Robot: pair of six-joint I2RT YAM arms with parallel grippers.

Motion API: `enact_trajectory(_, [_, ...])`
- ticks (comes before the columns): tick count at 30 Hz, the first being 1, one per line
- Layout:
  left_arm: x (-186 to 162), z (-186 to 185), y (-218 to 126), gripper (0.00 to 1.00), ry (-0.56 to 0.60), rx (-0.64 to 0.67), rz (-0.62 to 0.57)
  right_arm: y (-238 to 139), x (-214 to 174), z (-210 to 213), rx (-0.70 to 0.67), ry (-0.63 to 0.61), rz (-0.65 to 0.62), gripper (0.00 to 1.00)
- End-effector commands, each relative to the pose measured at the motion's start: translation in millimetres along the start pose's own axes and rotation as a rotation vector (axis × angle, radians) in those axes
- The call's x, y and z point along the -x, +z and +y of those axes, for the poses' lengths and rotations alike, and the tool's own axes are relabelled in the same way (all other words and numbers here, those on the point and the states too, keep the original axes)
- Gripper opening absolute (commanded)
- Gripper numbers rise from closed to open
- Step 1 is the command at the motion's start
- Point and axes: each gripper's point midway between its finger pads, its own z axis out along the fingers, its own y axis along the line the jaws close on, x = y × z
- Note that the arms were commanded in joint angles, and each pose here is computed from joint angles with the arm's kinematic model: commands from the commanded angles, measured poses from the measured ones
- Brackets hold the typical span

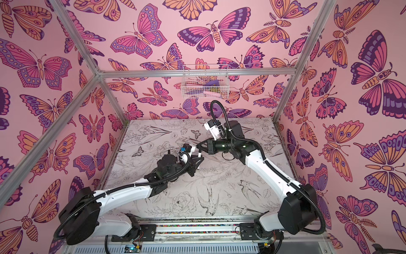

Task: Insert the pens into the pen caps

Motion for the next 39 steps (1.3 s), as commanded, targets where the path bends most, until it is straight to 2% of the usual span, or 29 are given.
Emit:
enact_trajectory(1, [100, -13, -7, 0.00, 0.184, 0.014, -0.291, 10, -50, -6, 0.008, 0.109, 0.156, 0.03])
enact_trajectory(8, [189, -17, -25, 0.00, 0.374, 0.096, -0.542, 16, -76, -15, -0.015, 0.145, 0.245, 0.00])
enact_trajectory(11, [219, -25, -39, 0.00, 0.399, 0.087, -0.639, 18, -79, -19, -0.025, 0.155, 0.258, 0.00])
enact_trajectory(15, [250, -44, -58, 0.00, 0.395, 0.007, -0.743, 20, -81, -24, -0.044, 0.170, 0.271, 0.00])
enact_trajectory(21, [268, -80, -78, 0.00, 0.348, -0.235, -0.783, 24, -91, -39, -0.099, 0.205, 0.319, 0.00])
enact_trajectory(25, [275, -89, -85, 0.00, 0.318, -0.312, -0.785, 23, -100, -46, -0.140, 0.234, 0.374, 0.00])
enact_trajectory(30, [276, -83, -85, 0.00, 0.327, -0.270, -0.790, 22, -122, -63, -0.202, 0.272, 0.466, 0.00])
enact_trajectory(34, [274, -73, -82, 0.00, 0.371, -0.189, -0.780, 10, -147, -82, -0.317, 0.269, 0.574, 0.00])
enact_trajectory(39, [286, -66, -88, 0.00, 0.439, -0.110, -0.826, 13, -154, -77, -0.271, 0.311, 0.596, 0.00])
